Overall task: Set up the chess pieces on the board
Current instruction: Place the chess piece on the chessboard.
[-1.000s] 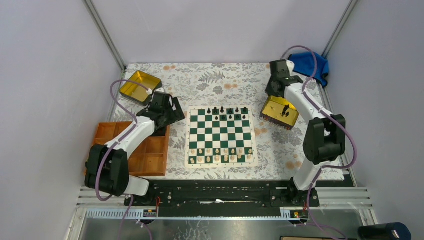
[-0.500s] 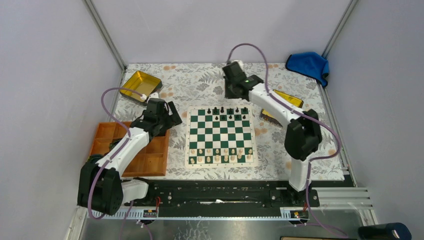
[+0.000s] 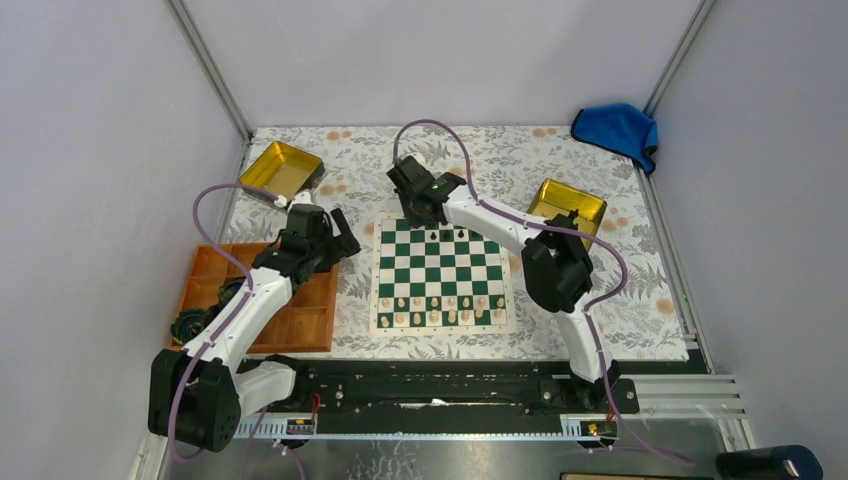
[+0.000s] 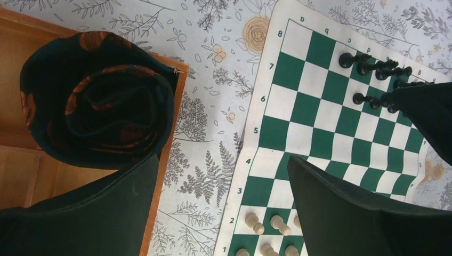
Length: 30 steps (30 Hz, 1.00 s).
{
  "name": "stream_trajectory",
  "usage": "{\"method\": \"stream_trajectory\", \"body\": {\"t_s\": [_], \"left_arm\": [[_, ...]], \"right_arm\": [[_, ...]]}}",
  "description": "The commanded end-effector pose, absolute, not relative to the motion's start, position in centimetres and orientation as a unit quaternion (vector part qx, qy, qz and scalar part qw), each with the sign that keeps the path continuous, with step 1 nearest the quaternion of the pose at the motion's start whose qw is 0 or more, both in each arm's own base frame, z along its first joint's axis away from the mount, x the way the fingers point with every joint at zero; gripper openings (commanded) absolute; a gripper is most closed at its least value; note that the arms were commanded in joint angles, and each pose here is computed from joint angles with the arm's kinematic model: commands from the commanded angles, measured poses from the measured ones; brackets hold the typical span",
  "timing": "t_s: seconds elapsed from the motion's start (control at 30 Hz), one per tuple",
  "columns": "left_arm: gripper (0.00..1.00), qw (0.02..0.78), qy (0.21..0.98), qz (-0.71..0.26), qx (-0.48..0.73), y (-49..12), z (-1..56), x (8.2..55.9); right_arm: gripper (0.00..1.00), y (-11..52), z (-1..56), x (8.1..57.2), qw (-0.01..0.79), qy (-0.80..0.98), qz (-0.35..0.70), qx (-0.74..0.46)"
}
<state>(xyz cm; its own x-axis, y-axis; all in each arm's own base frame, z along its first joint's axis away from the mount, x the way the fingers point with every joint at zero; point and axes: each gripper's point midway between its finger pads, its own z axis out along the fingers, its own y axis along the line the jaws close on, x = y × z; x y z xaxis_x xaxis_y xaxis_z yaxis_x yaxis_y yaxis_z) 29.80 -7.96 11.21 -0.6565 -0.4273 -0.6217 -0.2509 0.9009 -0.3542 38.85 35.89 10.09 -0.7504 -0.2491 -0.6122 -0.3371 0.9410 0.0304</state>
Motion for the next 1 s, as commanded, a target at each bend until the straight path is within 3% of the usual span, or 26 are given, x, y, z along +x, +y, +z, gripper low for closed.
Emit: {"method": "stream_trajectory", "body": {"t_s": [0.0, 0.97], "left_arm": [[0.99, 0.360, 0.907, -0.119, -0.183, -8.0, 10.6, 28.9], [0.99, 0.344, 0.915, -0.112, -0.178, -8.3, 9.4, 29.7]], "right_arm": [[0.00, 36.6, 10.4, 39.6, 0.342, 0.923, 0.060, -0.167], [0.00, 36.7, 4.9, 40.0, 0.326, 0.924, 0.027, -0.198]]}}
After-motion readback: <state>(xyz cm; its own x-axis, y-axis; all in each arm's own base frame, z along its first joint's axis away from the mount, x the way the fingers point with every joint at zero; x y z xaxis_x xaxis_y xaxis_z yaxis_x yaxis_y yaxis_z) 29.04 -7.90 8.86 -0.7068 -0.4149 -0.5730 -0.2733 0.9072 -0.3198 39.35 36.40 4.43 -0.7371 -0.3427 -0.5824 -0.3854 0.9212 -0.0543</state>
